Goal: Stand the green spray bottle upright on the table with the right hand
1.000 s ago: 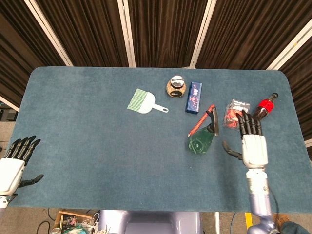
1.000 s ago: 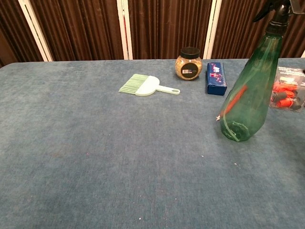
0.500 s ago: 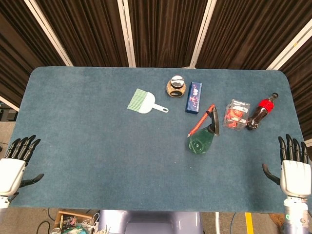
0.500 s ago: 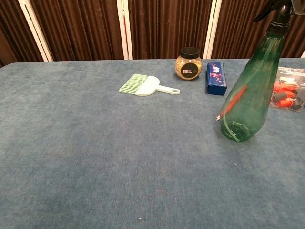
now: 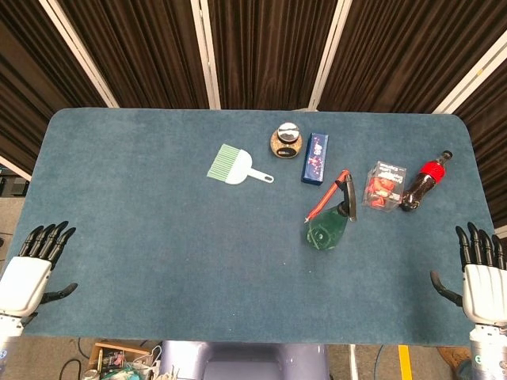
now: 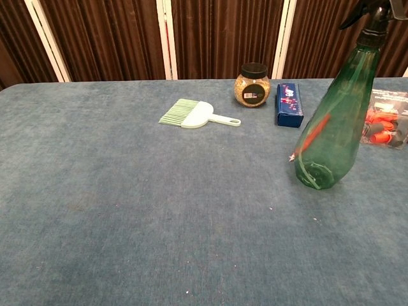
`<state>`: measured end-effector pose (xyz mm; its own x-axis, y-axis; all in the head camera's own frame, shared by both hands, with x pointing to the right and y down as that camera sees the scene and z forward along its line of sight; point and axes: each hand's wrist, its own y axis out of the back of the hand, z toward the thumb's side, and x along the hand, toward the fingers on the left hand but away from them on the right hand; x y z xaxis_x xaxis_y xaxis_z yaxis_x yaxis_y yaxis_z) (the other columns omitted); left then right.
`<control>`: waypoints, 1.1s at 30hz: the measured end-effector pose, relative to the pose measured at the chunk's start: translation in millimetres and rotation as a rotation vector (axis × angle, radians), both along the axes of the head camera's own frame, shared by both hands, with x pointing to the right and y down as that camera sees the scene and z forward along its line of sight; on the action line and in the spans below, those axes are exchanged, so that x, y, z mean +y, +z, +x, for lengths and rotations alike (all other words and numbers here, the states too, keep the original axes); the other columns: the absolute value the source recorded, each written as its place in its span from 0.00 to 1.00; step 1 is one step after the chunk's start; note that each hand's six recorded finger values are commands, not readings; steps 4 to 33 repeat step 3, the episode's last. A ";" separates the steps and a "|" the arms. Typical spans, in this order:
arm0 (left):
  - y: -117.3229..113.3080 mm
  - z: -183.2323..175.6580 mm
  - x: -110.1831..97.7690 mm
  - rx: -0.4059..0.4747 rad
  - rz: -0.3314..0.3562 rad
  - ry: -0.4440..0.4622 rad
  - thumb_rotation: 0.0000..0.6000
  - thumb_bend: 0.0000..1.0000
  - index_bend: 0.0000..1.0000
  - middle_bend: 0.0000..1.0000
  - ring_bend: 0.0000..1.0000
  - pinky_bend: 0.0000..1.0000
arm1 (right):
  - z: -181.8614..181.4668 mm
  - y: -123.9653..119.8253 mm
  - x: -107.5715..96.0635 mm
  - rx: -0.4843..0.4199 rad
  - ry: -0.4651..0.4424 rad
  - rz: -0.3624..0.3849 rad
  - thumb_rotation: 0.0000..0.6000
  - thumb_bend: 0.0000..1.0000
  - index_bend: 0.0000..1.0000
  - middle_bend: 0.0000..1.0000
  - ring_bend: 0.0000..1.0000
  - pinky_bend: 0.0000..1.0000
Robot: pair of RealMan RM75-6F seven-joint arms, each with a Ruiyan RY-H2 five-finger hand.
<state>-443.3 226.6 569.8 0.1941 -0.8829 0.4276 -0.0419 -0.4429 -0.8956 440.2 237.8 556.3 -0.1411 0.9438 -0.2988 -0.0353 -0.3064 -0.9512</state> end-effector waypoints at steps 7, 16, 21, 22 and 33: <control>0.3 -0.7 -0.5 0.004 -0.002 -0.003 1.00 0.01 0.00 0.00 0.00 0.00 | 0.5 2.2 1.4 -0.003 -0.002 -0.011 1.00 0.32 0.00 0.00 0.00 0.00; 0.3 -0.7 -0.5 0.004 -0.002 -0.003 1.00 0.01 0.00 0.00 0.00 0.00 | 0.5 2.2 1.4 -0.003 -0.002 -0.011 1.00 0.32 0.00 0.00 0.00 0.00; 0.3 -0.7 -0.5 0.004 -0.002 -0.003 1.00 0.01 0.00 0.00 0.00 0.00 | 0.5 2.2 1.4 -0.003 -0.002 -0.011 1.00 0.32 0.00 0.00 0.00 0.00; 0.3 -0.7 -0.5 0.004 -0.002 -0.003 1.00 0.01 0.00 0.00 0.00 0.00 | 0.5 2.2 1.4 -0.003 -0.002 -0.011 1.00 0.32 0.00 0.00 0.00 0.00; 0.3 -0.7 -0.5 0.004 -0.002 -0.003 1.00 0.01 0.00 0.00 0.00 0.00 | 0.5 2.2 1.4 -0.003 -0.002 -0.011 1.00 0.32 0.00 0.00 0.00 0.00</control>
